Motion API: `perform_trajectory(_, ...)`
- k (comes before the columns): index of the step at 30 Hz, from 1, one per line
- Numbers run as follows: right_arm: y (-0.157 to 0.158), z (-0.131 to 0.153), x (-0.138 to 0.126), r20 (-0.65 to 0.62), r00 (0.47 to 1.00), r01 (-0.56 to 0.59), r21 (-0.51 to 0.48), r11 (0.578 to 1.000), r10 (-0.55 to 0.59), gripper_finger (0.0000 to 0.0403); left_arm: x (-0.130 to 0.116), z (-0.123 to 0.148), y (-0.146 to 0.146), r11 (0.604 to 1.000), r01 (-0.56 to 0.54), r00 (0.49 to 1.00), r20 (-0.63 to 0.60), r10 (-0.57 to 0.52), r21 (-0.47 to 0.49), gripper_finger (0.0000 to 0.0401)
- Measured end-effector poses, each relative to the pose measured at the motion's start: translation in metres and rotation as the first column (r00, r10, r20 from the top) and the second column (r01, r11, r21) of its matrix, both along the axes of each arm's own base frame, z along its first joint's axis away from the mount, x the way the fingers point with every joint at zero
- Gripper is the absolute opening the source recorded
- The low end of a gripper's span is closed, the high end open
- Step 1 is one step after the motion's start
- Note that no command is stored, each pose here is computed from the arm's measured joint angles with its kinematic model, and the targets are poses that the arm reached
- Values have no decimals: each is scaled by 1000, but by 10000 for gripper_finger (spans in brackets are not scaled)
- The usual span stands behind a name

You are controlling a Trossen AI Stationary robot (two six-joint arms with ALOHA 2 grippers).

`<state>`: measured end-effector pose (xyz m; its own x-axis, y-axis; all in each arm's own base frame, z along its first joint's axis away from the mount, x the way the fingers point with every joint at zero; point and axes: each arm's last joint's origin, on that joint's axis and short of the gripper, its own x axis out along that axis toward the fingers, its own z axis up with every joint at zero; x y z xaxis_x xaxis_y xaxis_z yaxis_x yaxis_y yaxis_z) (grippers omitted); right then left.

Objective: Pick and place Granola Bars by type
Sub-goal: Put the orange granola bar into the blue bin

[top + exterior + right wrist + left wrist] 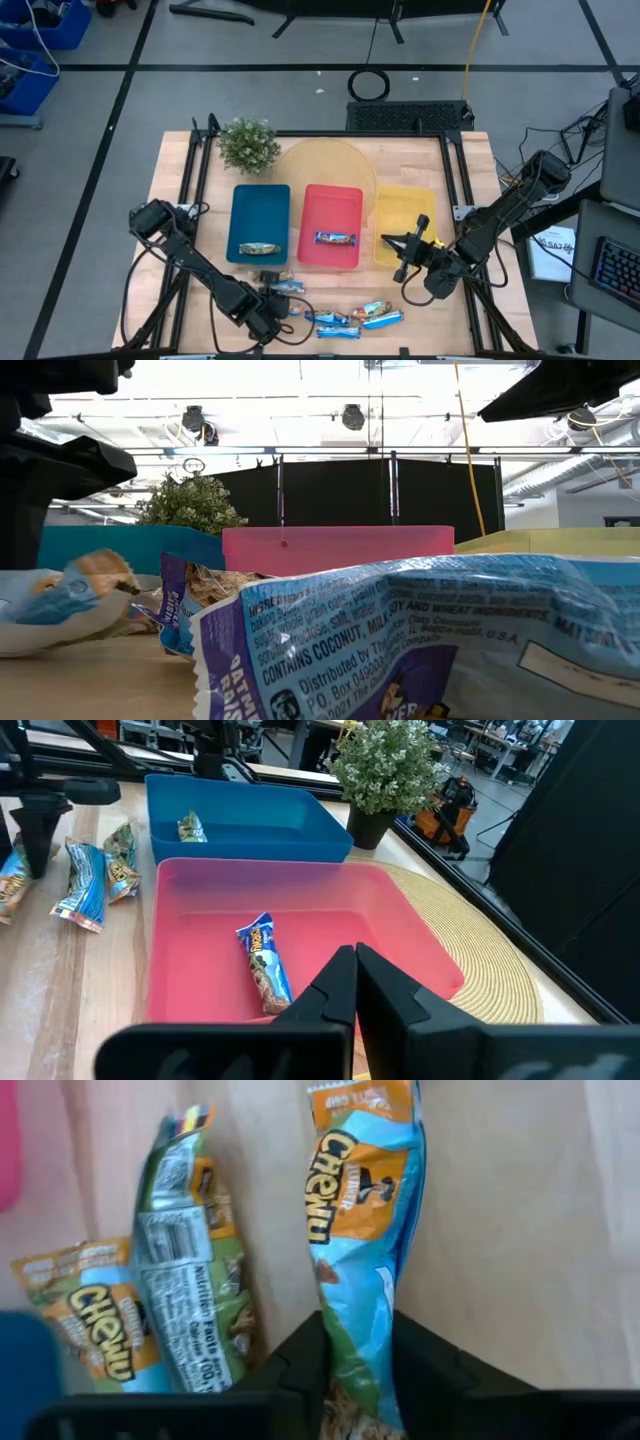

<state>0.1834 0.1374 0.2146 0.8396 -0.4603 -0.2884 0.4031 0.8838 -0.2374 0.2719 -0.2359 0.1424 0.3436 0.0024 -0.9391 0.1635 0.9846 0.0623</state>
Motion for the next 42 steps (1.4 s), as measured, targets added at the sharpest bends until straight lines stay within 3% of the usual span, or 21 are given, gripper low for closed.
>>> perform_trajectory(8,0,0,0,0,1000,0,0,1000,0,0,-2,12,-3,998,68,997,37,-68,-17,41)
perform_trajectory(16,0,0,0,0,1000,0,0,1000,0,0,-24,68,3,997,78,981,180,-77,0,48)
perform_trajectory(20,0,0,0,-1,1000,-1,0,1000,1,0,-49,107,22,993,25,961,272,-56,115,49)
perform_trajectory(25,0,0,0,-1,1000,0,0,1000,0,0,-77,135,70,938,-188,934,350,79,292,50)
perform_trajectory(28,0,0,0,-1,1000,0,0,1000,0,0,-81,127,96,920,-268,933,315,174,285,46)
perform_trajectory(32,0,0,0,-1,1000,0,-1,1000,0,0,-81,88,118,916,-299,946,210,247,268,29)
perform_trajectory(38,0,0,0,-1,1000,0,0,1000,0,0,-80,35,133,948,-274,957,143,252,164,35)
perform_trajectory(42,0,0,0,-1,1000,0,0,1000,0,0,-79,26,138,954,-269,959,134,251,136,34)
